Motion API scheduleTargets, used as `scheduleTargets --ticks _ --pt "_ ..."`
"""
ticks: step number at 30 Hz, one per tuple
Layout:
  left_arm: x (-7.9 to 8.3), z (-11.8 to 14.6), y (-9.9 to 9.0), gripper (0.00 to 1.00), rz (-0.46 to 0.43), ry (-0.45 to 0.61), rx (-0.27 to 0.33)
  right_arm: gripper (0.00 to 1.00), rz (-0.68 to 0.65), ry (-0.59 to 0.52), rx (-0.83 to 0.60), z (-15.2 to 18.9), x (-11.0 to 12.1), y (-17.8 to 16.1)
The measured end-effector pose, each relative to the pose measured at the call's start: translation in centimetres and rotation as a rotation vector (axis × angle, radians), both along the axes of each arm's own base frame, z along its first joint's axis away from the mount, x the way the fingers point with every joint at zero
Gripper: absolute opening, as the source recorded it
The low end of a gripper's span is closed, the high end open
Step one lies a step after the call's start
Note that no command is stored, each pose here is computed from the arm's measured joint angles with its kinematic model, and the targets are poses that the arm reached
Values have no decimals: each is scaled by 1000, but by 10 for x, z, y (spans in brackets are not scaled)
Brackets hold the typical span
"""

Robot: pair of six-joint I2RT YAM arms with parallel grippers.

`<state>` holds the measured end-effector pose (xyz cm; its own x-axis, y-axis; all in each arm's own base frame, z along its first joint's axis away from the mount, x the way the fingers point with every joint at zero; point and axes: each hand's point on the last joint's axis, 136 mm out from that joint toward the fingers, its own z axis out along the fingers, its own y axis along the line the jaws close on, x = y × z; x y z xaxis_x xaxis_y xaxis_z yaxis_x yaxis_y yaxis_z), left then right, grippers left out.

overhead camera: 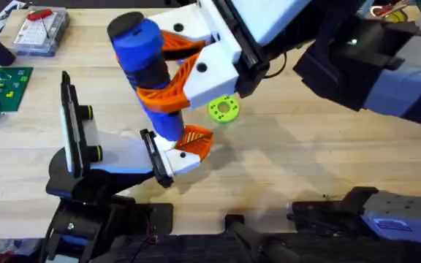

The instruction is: Pick up the gripper from the table and insert it into the empty holder that is missing its gripper. Then pick up a screw, insert it into the mounting hole, and use the screwdriver to tighten it. Finally, clean up the table by picking up the vegetable and placing it into the bucket.

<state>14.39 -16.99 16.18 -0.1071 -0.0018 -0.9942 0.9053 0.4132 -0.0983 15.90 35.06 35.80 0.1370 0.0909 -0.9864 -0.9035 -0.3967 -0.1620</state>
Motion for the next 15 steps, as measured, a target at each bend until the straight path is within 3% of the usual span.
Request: scheduleTargets --ticks 15 --pt "0 0 0 10 0 0 0 111 0 -28 23 4 0 0"
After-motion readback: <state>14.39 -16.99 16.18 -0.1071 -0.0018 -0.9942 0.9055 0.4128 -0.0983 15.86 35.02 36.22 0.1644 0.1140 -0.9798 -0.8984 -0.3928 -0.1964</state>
